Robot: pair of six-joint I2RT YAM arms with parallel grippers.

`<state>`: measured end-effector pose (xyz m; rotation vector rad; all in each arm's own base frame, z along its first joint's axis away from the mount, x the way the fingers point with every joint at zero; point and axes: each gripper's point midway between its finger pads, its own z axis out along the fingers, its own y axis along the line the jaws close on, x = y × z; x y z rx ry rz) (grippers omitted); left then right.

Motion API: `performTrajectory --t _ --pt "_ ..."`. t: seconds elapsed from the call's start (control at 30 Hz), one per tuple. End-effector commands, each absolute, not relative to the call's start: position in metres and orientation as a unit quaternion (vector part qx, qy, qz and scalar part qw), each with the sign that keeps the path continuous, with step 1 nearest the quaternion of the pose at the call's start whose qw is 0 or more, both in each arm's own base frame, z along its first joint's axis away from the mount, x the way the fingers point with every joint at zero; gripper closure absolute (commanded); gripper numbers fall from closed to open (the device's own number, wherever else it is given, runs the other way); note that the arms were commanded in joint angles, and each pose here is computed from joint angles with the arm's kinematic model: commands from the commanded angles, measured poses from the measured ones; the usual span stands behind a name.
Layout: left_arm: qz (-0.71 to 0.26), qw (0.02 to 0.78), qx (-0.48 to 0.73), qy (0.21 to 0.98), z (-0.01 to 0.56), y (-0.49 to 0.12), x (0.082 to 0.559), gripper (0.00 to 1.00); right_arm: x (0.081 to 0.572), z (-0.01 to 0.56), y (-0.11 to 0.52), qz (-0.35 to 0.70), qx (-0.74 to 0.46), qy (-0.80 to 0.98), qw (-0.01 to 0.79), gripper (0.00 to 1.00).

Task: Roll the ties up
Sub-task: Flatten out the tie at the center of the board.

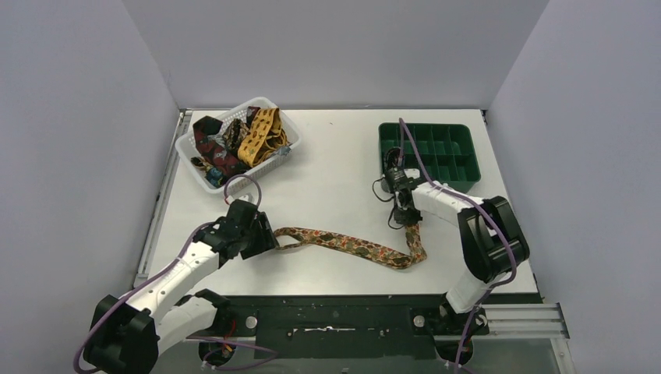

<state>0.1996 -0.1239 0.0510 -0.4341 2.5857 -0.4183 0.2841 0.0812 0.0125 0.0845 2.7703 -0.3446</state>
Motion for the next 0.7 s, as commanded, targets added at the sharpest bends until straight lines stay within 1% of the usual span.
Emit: performTrajectory --t 0.0,0.13,0.2,0.27,0.37,0.43,0.53,0.6,0.67 --pt "-0.172 0.271 -0.148 0.935 0.072 -0.131 0.219 0.47 0.268 -0.019 0.106 -0.010 0.020 0.990 0.136 1.00" --pt "-0.180 0.282 -0.152 0.930 0.075 -0.132 0.222 0.47 0.285 0.012 0.123 0.041 0.010 0.982 0.182 1.00" --pt "-0.189 0.282 -0.148 0.929 0.077 -0.134 0.222 0.37 0.295 0.037 0.129 0.067 0.019 0.972 0.223 1.00" --pt "-0.190 0.285 -0.148 0.928 0.080 -0.134 0.222 0.36 0.299 0.060 0.128 0.093 0.043 0.960 0.260 1.00" --pt "-0.187 0.289 -0.154 0.926 0.083 -0.130 0.224 0.36 0.294 0.077 0.102 0.122 0.128 0.941 0.287 1.00" --pt "-0.189 0.291 -0.157 0.925 0.084 -0.129 0.225 0.36 0.289 0.090 0.091 0.171 0.171 0.915 0.322 1.00" --pt "-0.200 0.288 -0.153 0.924 0.085 -0.131 0.225 0.36 0.282 0.094 0.080 0.240 0.232 0.874 0.353 1.00" --pt "-0.205 0.285 -0.149 0.924 0.085 -0.132 0.224 0.36 0.278 0.087 0.072 0.269 0.275 0.855 0.349 1.00" --pt "-0.208 0.283 -0.146 0.925 0.083 -0.133 0.225 0.36 0.270 0.074 0.053 0.266 0.336 0.843 0.326 1.00"
